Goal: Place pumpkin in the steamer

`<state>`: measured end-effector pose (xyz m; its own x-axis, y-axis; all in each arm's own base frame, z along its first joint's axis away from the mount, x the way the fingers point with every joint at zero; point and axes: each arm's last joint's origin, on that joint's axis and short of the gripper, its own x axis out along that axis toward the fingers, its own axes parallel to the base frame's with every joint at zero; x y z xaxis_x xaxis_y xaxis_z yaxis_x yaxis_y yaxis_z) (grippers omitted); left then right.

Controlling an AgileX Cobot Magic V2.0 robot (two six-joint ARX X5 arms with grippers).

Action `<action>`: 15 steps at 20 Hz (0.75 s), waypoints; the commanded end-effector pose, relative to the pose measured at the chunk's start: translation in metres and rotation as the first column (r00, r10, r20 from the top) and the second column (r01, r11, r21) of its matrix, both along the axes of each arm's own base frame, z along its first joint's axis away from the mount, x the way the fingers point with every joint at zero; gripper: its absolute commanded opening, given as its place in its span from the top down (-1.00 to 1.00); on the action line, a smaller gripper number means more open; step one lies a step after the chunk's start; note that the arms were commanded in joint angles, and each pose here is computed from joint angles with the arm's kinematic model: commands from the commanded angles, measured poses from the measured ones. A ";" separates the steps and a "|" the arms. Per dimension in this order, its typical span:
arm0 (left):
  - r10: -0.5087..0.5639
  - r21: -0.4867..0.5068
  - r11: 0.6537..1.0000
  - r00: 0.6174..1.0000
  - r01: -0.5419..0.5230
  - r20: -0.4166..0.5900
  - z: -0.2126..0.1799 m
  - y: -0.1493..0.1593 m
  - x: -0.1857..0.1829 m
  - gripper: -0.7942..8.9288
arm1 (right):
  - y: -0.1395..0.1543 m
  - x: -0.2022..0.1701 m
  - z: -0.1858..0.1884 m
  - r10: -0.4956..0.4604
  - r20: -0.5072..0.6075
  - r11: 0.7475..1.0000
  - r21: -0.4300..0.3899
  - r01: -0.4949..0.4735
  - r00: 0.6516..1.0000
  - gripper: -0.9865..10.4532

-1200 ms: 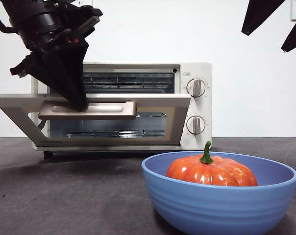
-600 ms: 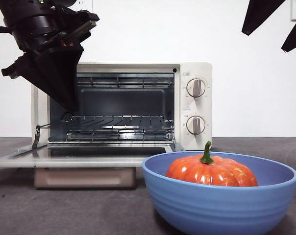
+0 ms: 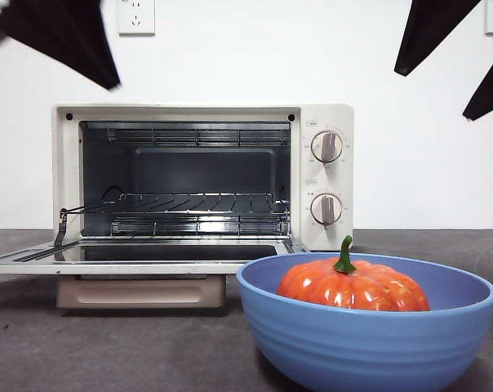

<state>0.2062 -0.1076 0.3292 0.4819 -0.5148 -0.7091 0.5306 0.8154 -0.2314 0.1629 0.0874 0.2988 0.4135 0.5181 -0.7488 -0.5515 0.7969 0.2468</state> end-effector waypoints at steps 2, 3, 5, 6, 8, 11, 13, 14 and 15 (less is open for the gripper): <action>0.043 -0.043 0.998 0.994 -0.039 0.098 0.007 0.022 -0.027 0.81 | -0.004 0.010 -0.004 -0.023 -0.032 0.999 0.047 0.025 0.999 -0.11; 0.062 -0.060 0.997 0.989 -0.054 0.132 0.008 0.030 -0.038 0.81 | -0.006 0.011 -0.009 -0.029 -0.051 0.996 0.077 0.033 0.998 -0.11; 0.095 -0.085 0.993 0.978 -0.080 0.185 0.010 0.044 -0.058 0.81 | -0.007 0.012 -0.022 -0.029 -0.098 0.991 0.124 0.041 0.995 -0.11; 0.104 -0.090 0.992 0.974 -0.087 0.200 0.011 0.049 -0.066 0.81 | -0.007 0.013 -0.029 -0.034 -0.118 0.988 0.143 0.051 0.992 -0.11; 0.109 -0.093 0.992 0.968 -0.090 0.227 0.015 0.057 -0.084 0.81 | -0.006 0.013 -0.043 -0.051 -0.159 0.984 0.161 0.077 0.986 -0.02; 0.105 -0.101 0.992 0.958 -0.081 0.267 0.020 0.062 -0.099 0.81 | -0.005 0.011 -0.057 -0.083 -0.201 0.982 0.152 0.114 0.976 0.06; 0.105 -0.101 0.992 0.958 -0.081 0.268 0.020 0.063 -0.102 0.81 | -0.001 0.009 -0.060 -0.106 -0.202 0.985 0.112 0.131 0.974 0.17; 0.104 -0.098 0.992 0.960 -0.081 0.260 0.019 0.063 -0.102 0.81 | 0.002 0.007 -0.060 -0.107 -0.199 0.987 0.099 0.129 0.974 0.19; 0.104 -0.094 0.992 0.962 -0.082 0.253 0.019 0.063 -0.103 0.81 | 0.006 0.005 -0.061 -0.116 -0.194 0.988 0.079 0.133 0.974 0.22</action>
<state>0.1026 -0.0437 0.3468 0.6892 -0.5108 -0.5139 0.4987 0.8489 -0.1750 0.1675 0.0891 0.2380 0.3355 0.5472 -0.7668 -0.4013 0.8194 0.4092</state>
